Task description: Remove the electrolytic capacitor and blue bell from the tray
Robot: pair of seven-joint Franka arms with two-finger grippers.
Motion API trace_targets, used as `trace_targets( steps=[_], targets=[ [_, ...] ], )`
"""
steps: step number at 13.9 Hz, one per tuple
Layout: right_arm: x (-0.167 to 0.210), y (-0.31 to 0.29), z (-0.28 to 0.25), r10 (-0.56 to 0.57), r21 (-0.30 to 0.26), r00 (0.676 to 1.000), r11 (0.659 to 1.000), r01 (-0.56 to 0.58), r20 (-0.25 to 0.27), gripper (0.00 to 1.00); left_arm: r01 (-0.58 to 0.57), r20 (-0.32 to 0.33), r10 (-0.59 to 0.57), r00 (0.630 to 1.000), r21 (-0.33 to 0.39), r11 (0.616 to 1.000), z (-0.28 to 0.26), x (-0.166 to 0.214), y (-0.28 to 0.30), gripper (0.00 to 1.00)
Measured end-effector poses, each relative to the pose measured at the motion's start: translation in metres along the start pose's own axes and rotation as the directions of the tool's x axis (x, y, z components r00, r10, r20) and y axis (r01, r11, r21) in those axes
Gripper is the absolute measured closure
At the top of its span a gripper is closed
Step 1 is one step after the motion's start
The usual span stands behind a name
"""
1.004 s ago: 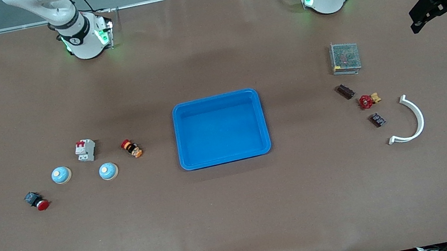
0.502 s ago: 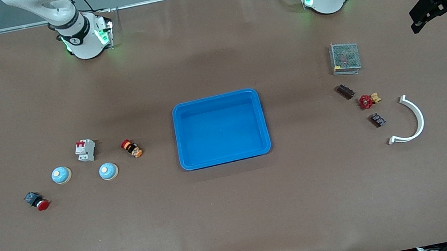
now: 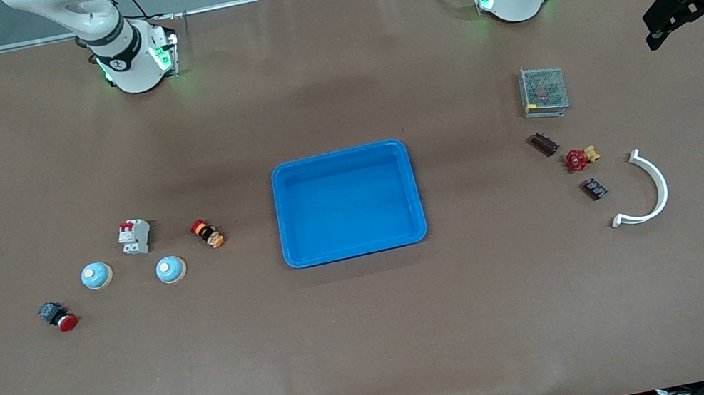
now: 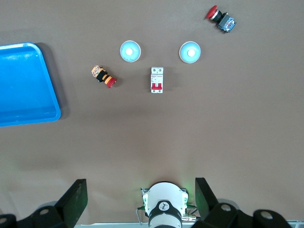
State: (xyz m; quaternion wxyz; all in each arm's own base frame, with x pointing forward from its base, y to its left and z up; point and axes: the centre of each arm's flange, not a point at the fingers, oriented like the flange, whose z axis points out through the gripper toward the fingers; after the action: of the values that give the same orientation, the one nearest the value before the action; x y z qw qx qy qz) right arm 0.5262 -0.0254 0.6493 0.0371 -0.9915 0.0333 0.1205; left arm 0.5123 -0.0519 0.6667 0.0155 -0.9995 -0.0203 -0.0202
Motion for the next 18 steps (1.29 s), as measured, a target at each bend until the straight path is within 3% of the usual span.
trace_targets(
  steps=[9,18],
  targets=[
    [-0.001,-0.001,-0.002,0.003,0.000,1.000,1.000,-0.003,-0.007,0.00,0.000,-0.017,0.000,1.000,-0.002,1.000,-0.003,0.000,0.000,0.00],
    [-0.010,-0.005,-0.058,0.002,-0.014,0.981,1.000,-0.005,-0.192,0.00,0.000,-0.024,0.000,1.000,-0.003,1.000,-0.003,0.001,0.000,0.00]
  ],
)
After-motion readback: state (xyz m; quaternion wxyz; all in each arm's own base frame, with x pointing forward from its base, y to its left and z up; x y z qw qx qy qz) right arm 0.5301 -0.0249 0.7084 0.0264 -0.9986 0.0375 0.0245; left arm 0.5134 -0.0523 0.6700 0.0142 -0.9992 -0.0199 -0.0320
